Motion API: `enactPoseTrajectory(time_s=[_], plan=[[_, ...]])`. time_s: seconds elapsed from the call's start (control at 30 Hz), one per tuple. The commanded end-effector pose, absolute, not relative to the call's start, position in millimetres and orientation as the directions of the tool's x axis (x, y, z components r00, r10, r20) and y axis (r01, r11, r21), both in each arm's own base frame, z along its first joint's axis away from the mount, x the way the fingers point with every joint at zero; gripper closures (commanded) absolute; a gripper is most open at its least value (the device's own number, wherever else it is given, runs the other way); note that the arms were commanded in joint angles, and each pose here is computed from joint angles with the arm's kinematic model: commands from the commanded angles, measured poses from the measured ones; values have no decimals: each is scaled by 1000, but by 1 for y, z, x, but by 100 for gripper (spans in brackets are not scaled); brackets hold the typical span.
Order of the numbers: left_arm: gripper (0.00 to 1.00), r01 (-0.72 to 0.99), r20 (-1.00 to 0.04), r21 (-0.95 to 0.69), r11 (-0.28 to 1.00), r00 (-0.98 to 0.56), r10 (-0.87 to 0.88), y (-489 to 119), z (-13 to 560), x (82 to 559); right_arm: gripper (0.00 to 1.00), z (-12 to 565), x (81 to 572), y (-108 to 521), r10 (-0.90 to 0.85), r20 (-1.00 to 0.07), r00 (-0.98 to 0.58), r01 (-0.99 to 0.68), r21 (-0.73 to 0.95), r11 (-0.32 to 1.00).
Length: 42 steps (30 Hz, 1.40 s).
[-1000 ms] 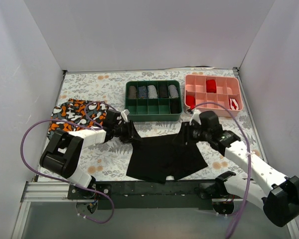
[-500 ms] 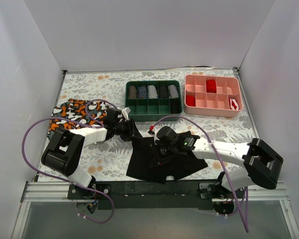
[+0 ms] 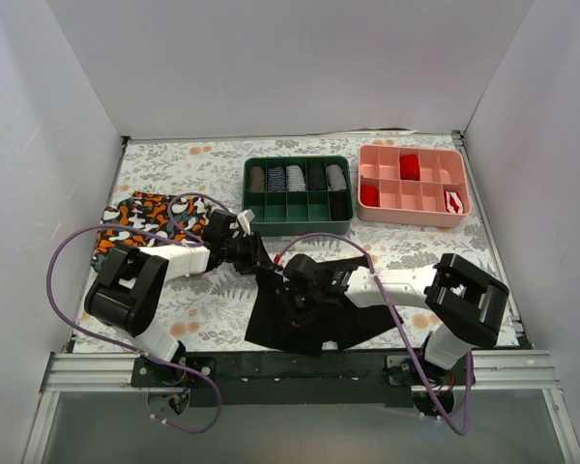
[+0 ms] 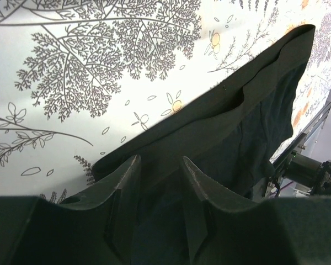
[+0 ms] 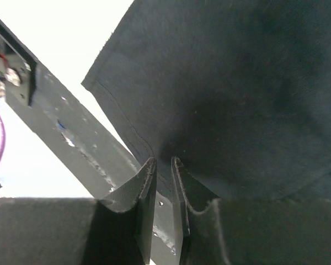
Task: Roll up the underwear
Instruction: Flatten out the underwear at the center of the board.
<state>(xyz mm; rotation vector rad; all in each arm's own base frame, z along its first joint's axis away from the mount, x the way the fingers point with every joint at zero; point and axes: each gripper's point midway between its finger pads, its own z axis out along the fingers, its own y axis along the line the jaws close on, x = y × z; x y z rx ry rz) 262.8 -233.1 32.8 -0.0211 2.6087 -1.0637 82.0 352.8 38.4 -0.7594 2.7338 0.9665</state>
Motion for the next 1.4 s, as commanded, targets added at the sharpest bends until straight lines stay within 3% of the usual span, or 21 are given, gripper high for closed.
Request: enactPoseTrajectory(time_s=[0.0, 0.43, 0.63, 0.8, 0.87, 0.97, 1.03, 1.2, 1.37], plan=[[67, 140, -335, -664, 734, -934, -124, -235, 34, 276, 77, 27, 71, 345, -442, -253, -860, -507, 513, 693], [69, 158, -376, -629, 761, -919, -119, -233, 26, 291, 86, 3, 30, 326, -553, -143, -821, -550, 458, 699], [67, 186, -396, -644, 742, -911, -115, -236, 40, 290, 76, 16, 59, 351, -555, -254, -792, -609, 396, 687], [53, 233, -453, -637, 734, -885, -112, -238, 81, 299, 66, 92, 95, 387, -460, -435, -774, -630, 456, 629], [48, 239, -472, -625, 743, -874, -116, -235, 95, 301, 59, 118, 117, 376, -385, -497, -778, -607, 432, 668], [41, 234, -504, -613, 755, -851, -146, -229, 116, 302, 58, 137, 138, 348, -302, -521, -799, -550, 429, 716], [37, 234, -520, -619, 749, -838, -168, -227, 129, 299, 58, 120, 155, 311, -246, -506, -827, -468, 377, 799], [41, 215, -425, -694, 687, -893, -150, -232, 117, 264, 64, 89, 171, 236, -145, -456, -878, -325, 345, 880], [53, 152, -341, -710, 687, -928, -148, -227, 86, 238, 72, 72, 187, 204, -87, -459, -884, -260, 327, 909]])
